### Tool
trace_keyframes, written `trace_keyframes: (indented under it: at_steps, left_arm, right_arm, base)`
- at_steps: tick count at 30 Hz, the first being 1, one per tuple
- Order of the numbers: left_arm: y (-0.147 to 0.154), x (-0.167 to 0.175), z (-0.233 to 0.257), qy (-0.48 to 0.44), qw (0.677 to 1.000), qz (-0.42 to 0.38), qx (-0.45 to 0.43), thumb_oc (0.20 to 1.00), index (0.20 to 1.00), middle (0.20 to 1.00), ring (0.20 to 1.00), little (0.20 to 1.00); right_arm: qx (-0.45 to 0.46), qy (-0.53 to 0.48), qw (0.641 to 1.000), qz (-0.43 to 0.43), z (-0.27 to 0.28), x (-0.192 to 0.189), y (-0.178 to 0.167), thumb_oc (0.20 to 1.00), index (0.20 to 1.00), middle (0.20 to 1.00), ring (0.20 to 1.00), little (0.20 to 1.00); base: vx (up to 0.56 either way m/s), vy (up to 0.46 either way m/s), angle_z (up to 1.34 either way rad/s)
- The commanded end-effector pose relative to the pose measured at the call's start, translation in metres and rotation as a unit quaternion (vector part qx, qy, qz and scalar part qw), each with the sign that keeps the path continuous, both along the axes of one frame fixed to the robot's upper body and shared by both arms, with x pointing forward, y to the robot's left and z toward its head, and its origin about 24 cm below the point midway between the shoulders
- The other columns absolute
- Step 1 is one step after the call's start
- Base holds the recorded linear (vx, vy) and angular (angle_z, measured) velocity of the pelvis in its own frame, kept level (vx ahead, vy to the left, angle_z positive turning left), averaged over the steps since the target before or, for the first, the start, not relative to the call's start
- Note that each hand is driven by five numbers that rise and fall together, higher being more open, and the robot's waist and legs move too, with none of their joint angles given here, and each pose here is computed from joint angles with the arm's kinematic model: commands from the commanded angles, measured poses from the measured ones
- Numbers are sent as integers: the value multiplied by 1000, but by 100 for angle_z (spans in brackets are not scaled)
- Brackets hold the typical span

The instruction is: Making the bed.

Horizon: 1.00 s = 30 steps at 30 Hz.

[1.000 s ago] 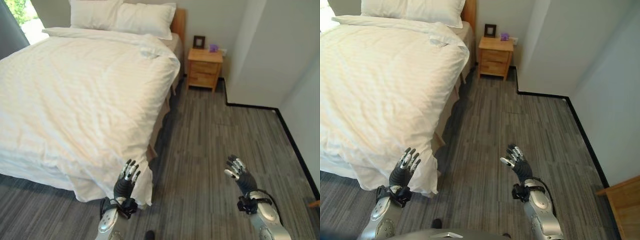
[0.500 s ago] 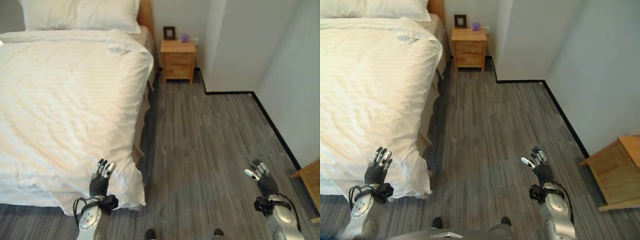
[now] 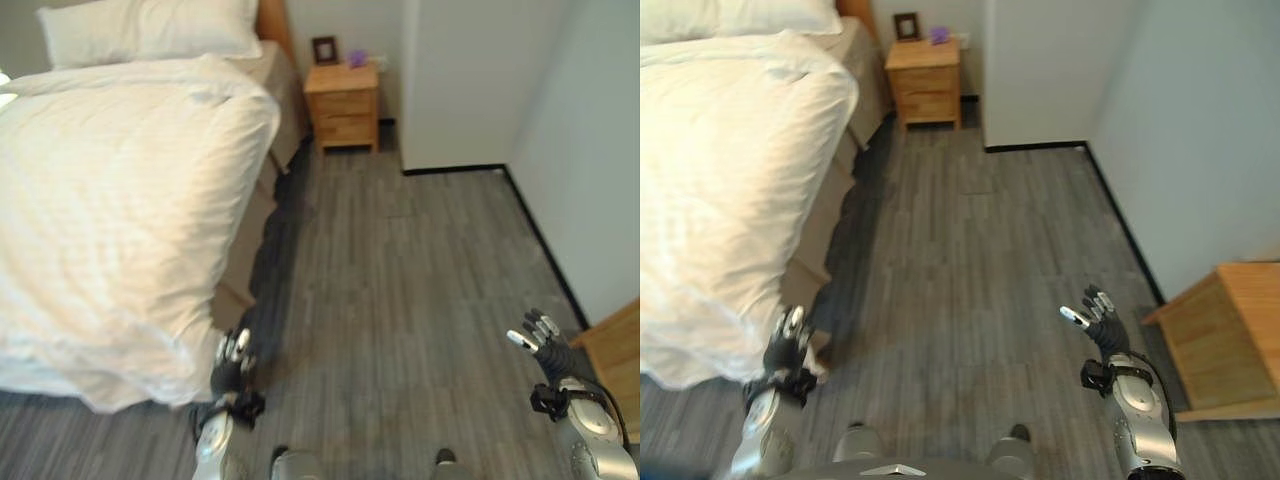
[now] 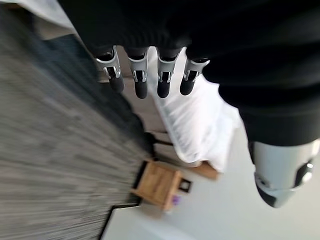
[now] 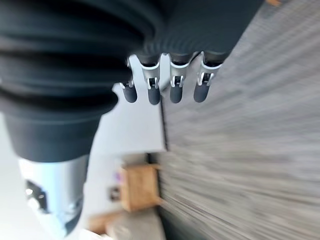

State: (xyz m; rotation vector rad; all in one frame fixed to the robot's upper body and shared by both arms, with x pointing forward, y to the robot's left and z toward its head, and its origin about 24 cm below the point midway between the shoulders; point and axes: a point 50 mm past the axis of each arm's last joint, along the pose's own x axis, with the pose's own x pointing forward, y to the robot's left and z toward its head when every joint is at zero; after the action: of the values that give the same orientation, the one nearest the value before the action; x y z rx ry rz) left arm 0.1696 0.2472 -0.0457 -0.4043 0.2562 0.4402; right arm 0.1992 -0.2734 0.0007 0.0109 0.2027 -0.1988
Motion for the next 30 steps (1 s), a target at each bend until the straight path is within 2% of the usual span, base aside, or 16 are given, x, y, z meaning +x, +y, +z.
trace_keyframes:
  at_steps: [1,11,14,24,30]
  left_arm:
    - [32,22,44,-97,994,4,49,1000,1000,1000,1000,1000]
    - [6,32,40,-90,994,-57,38,1000,1000,1000,1000,1000]
    - [13,30,42,-87,994,-48,51,1000,1000,1000,1000,1000]
    - [27,21,40,-74,994,-24,71,1000,1000,1000,1000,1000]
    - [35,29,51,-84,991,-15,99,1000,1000,1000,1000,1000]
  right_arm:
    - [8,-67,997,27,21,20,12,1000,1000,1000,1000,1000]
    - [42,-35,998,20,0,7,23,1000,1000,1000,1000,1000]
    - [74,-44,996,28,0,10,32,1000,1000,1000,1000,1000]
    - [55,-49,997,39,4,21,35,1000,1000,1000,1000,1000]
    - [50,-51,996,57,4,23,44,1000,1000,1000,1000,1000]
  base:
    - [98,-165,-5]
    - [53,-23,17]
    - [78,82,11]
    - [60,84,-6]
    - [158,175,6]
